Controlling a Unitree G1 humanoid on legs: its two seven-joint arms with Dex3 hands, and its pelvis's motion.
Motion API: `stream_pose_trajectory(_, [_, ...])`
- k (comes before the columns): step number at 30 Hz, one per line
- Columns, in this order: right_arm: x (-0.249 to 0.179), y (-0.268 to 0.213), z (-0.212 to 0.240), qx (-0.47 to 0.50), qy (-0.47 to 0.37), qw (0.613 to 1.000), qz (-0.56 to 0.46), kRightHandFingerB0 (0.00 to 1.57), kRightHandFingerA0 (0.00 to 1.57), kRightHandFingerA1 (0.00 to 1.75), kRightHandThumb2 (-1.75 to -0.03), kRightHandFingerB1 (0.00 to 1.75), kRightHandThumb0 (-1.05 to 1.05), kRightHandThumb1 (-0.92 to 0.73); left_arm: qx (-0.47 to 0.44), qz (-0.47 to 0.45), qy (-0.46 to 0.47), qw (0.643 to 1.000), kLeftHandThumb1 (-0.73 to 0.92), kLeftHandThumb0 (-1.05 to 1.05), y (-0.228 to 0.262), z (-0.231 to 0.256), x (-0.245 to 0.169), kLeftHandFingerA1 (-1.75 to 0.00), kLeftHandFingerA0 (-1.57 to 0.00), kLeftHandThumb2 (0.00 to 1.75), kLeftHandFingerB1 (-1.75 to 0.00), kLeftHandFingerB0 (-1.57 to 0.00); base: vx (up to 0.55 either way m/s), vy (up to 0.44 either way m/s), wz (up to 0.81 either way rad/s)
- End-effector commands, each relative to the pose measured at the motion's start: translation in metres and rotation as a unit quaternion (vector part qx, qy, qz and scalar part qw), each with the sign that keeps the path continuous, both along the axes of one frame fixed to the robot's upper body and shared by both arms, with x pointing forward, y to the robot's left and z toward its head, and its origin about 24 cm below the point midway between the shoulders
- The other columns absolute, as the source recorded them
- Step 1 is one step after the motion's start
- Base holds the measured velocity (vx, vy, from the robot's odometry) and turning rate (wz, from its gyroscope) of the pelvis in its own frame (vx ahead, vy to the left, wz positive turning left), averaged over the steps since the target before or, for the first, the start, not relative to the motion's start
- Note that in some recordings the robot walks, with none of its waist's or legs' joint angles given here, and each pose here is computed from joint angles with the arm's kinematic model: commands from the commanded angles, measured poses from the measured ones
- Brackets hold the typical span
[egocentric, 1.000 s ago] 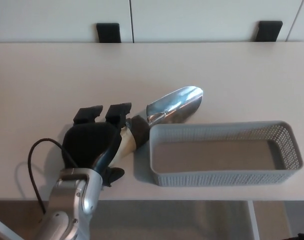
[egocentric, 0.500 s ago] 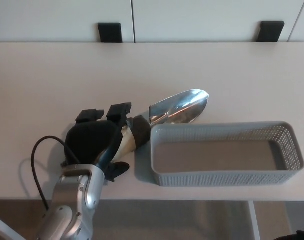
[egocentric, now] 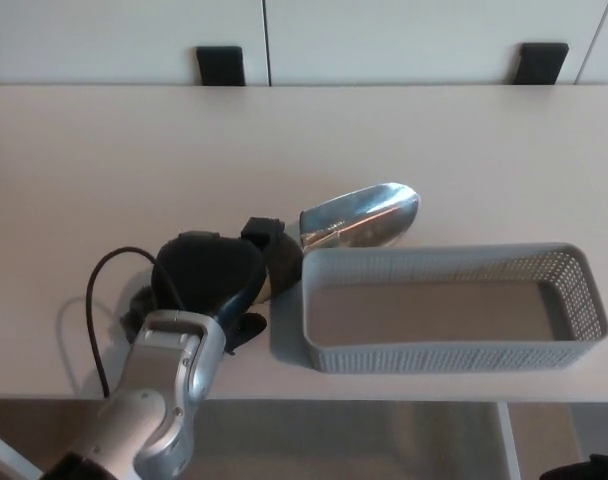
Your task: The robot walks towards a desk on which a shovel is kept on the left hand side and a container is kept on the right hand side. The robot picks up the shovel using its left hand and places it in the container.
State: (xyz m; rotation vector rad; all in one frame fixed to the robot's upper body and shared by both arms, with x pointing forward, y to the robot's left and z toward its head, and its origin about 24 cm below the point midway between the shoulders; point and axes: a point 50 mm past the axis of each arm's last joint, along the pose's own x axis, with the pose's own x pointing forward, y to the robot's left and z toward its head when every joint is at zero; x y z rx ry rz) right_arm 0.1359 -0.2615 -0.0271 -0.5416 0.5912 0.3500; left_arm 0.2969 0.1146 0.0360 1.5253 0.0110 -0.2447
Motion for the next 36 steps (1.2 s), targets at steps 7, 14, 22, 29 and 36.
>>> stream_pose_trajectory(7, [0.003, -0.002, 0.003, -0.016, 0.009, 1.000, 0.021, 0.52, 0.64, 0.52, -0.58, 0.45, -0.30, -0.64, 0.114, 0.021, 0.225, 0.967, 0.51, -0.20, 0.026, -0.047, -0.009, -0.80, -0.85, 0.55, -0.43, -0.60, 0.00, 0.000, 0.00])
stream_pose_trajectory(14, [0.001, -0.003, 0.002, -0.022, 0.019, 0.999, 0.026, 0.55, 0.66, 0.51, -0.58, 0.44, -0.32, -0.63, 0.076, 0.014, 0.180, 0.981, 0.53, -0.21, 0.031, -0.047, -0.010, -0.89, -0.92, 0.56, -0.47, -0.70, 0.00, 0.000, 0.00])
stream_pose_trajectory(22, [0.001, -0.002, 0.000, -0.023, 0.028, 0.999, 0.038, 0.55, 0.66, 0.52, -0.58, 0.46, -0.34, -0.63, -0.062, 0.029, 0.094, 0.993, 0.65, -0.14, 0.029, -0.037, -0.014, -1.40, -0.80, 0.59, -0.65, -0.81, 0.00, 0.000, 0.00])
stream_pose_trajectory(29, [0.000, -0.002, 0.002, -0.027, 0.031, 0.998, 0.045, 0.56, 0.67, 0.52, -0.58, 0.45, -0.33, -0.63, -0.269, 0.096, 0.063, 0.956, 0.74, -0.06, 0.025, -0.016, -0.012, -1.66, -0.66, 0.68, -1.10, -0.64, 0.00, 0.000, 0.00])
stream_pose_trajectory(36, [0.000, -0.003, 0.002, -0.037, 0.034, 0.997, 0.056, 0.55, 0.67, 0.51, -0.58, 0.44, -0.34, -0.63, -0.506, 0.159, 0.061, 0.845, 0.79, -0.01, 0.029, 0.001, -0.008, -1.69, -0.84, 0.85, -1.13, -0.63, 0.00, 0.000, 0.00])
